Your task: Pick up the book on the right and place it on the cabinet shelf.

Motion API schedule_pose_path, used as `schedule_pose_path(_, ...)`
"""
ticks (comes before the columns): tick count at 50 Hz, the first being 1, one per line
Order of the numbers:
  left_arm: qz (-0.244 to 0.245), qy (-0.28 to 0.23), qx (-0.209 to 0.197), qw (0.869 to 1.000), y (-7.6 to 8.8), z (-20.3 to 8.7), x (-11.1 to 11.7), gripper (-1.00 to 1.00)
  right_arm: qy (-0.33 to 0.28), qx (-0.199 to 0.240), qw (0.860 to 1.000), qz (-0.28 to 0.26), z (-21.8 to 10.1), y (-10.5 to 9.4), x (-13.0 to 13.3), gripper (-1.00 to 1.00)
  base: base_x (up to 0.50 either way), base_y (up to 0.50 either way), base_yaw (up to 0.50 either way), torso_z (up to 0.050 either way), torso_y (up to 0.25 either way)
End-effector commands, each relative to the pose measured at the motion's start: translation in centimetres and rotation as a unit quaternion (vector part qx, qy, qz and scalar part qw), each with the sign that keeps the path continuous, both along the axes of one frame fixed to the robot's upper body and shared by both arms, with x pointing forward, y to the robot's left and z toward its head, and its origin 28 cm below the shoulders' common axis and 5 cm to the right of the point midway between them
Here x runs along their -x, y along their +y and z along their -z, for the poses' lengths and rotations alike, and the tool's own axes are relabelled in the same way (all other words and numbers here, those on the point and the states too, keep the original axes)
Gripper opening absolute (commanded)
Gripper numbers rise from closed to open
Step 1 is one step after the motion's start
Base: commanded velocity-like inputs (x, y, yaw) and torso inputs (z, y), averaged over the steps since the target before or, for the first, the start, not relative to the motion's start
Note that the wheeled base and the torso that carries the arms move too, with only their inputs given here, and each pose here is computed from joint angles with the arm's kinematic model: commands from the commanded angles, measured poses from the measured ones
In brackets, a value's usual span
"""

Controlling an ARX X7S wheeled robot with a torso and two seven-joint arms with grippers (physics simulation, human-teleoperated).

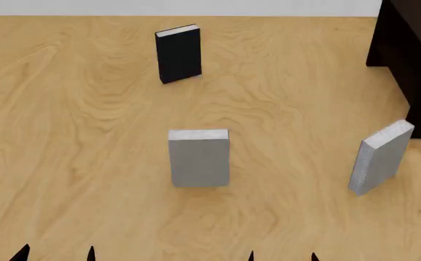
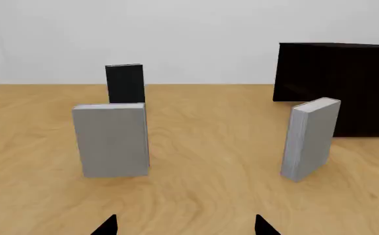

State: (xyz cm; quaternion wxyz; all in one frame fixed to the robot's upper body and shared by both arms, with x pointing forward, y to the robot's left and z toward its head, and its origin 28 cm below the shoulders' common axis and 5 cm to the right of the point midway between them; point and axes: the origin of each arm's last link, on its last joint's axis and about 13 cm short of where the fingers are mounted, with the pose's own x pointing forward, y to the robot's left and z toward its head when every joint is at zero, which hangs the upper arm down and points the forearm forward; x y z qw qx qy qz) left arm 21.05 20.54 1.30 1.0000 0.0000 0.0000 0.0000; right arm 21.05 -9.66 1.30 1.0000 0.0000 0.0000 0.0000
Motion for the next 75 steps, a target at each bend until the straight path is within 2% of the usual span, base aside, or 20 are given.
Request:
schedule_pose_path(1, 0.0, 0.0, 0.0, 1.0, 0.0, -0.2, 0.1, 1.0, 0.0, 0.005, 1.0, 0.0, 0.0, 0.0, 0.0, 1.0, 0.0, 0.0, 0.0, 0.0, 0.0)
schedule_pose_path(24, -0.002, 0.001, 0.003, 1.0, 0.1, -0.4, -0.1, 1.0, 0.004, -0.009, 1.0, -0.004, -0.4, 0.4, -0.2, 1.0, 0.0, 0.0, 0.0, 0.0, 0.0)
schedule_pose_path(29, 0.006, -0.013, 0.009, 1.0, 0.2, -3.2, 0.4, 1.0, -0.022, -0.005, 1.0, -0.003, -3.8, 0.5, -0.2, 1.0, 0.0, 0.0, 0.0, 0.0, 0.0)
schedule_pose_path(30, 0.016, -0.017, 0.014, 1.0, 0.2, -4.6, 0.7, 1.0, -0.034, -0.016, 0.999, -0.003, -5.2, 0.6, -0.3, 1.0, 0.0, 0.0, 0.0, 0.0, 0.0)
schedule_pose_path(35, 0.014, -0.015, 0.026, 0.999, 0.6, -7.0, 0.8, 1.0, -0.037, 0.002, 0.999, -0.005, -8.0, 0.5, -0.3, 1.0, 0.0, 0.0, 0.0, 0.0, 0.0)
schedule_pose_path(38, 0.027, -0.019, 0.018, 0.999, 0.9, -8.4, 1.3, 1.0, -0.045, 0.011, 0.999, -0.018, -9.9, 0.4, -0.5, 1.0, 0.0, 0.0, 0.0, 0.0, 0.0)
schedule_pose_path(47, 0.026, -0.043, -0.005, 0.999, 1.2, -10.8, 4.1, 1.0, -0.046, 0.036, 0.998, -0.018, -13.4, -0.6, -1.5, 1.0, 0.0, 0.0, 0.0, 0.0, 0.0)
schedule_pose_path(53, 0.008, -0.045, 0.027, 0.999, 1.0, -12.4, 5.9, 1.0, -0.05, 0.037, 0.998, -0.025, -15.4, -1.4, -2.4, 1.0, 0.0, 0.0, 0.0, 0.0, 0.0)
schedule_pose_path(55, -0.007, -0.044, 0.035, 0.998, 0.9, -12.5, 6.2, 1.0, -0.051, 0.044, 0.997, -0.026, -16.0, -1.5, -2.8, 1.0, 0.0, 0.0, 0.0, 0.0, 0.0)
schedule_pose_path(57, -0.002, -0.043, 0.036, 0.998, 0.7, -12.4, 6.7, 1.0, -0.055, 0.034, 0.997, -0.033, -17.0, -1.7, -3.1, 1.0, 0.0, 0.0, 0.0, 0.0, 0.0)
schedule_pose_path(63, -0.011, -0.005, 0.068, 0.998, 0.1, -11.2, 7.9, 1.0, -0.067, 0.045, 0.996, -0.043, -20.0, -2.4, -4.4, 1.0, 0.0, 0.0, 0.0, 0.0, 0.0)
schedule_pose_path(66, -0.002, -0.009, 0.059, 0.998, 0.1, -11.1, 8.0, 1.0, -0.077, 0.041, 0.995, -0.052, -21.4, -2.7, -4.8, 1.0, 0.0, 0.0, 0.0, 0.0, 0.0)
schedule_pose_path(75, 0.022, -0.021, 0.079, 0.996, -0.2, -11.3, 8.3, 1.0, -0.087, 0.042, 0.993, -0.061, -24.4, -3.6, -5.7, 1.0, 0.0, 0.0, 0.0, 0.0, 0.0)
